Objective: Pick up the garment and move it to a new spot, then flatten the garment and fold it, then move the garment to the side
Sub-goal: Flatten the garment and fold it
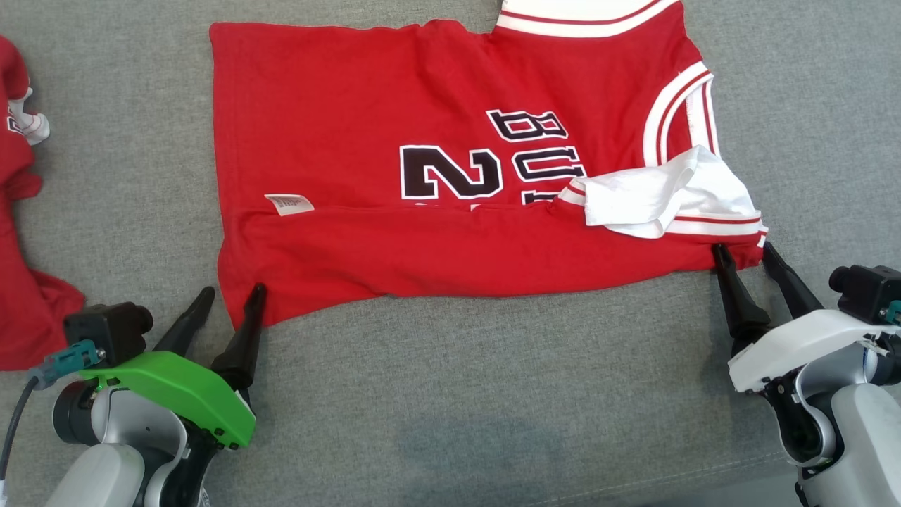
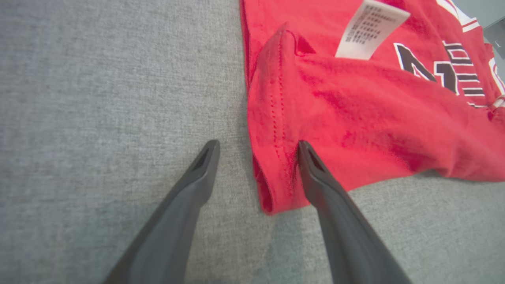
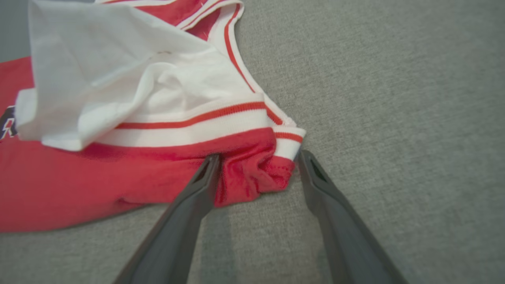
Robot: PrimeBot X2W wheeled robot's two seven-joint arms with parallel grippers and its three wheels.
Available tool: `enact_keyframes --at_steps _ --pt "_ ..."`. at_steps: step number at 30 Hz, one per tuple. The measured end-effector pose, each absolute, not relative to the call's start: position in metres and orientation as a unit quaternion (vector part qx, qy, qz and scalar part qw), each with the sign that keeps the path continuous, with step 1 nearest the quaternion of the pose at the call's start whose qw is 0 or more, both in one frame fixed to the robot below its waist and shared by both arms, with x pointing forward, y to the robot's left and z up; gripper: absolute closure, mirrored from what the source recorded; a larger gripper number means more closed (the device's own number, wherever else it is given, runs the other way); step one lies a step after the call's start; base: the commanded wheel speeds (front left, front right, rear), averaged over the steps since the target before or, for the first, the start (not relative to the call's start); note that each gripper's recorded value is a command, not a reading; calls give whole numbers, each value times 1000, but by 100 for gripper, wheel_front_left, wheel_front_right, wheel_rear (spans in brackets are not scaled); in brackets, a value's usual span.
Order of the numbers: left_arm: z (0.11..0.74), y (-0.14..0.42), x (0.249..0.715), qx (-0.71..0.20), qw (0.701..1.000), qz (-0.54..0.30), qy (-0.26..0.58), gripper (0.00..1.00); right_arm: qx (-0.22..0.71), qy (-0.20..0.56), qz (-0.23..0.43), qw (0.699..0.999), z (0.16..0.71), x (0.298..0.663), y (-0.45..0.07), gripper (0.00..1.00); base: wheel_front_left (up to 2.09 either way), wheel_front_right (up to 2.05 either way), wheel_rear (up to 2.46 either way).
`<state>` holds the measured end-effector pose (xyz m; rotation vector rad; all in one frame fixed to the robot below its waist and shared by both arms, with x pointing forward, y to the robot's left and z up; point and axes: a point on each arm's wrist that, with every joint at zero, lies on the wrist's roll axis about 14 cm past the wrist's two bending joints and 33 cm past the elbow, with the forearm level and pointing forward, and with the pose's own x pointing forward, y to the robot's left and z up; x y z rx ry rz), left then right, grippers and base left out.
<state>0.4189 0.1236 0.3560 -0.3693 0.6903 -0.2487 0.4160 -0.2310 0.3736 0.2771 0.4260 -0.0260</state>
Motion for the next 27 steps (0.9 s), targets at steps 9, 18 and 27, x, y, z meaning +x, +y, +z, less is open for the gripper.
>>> enact_keyframes --at_steps 9,18,27 --pt "354 101 399 -214 884 -173 377 100 209 231 14 950 374 417 -212 100 0 0 0" --pt "370 114 382 -231 878 -169 384 100 226 247 22 942 399 394 -242 100 0 0 0" --pt "394 107 347 -234 869 -192 392 100 164 290 44 942 407 366 -260 100 0 0 0"
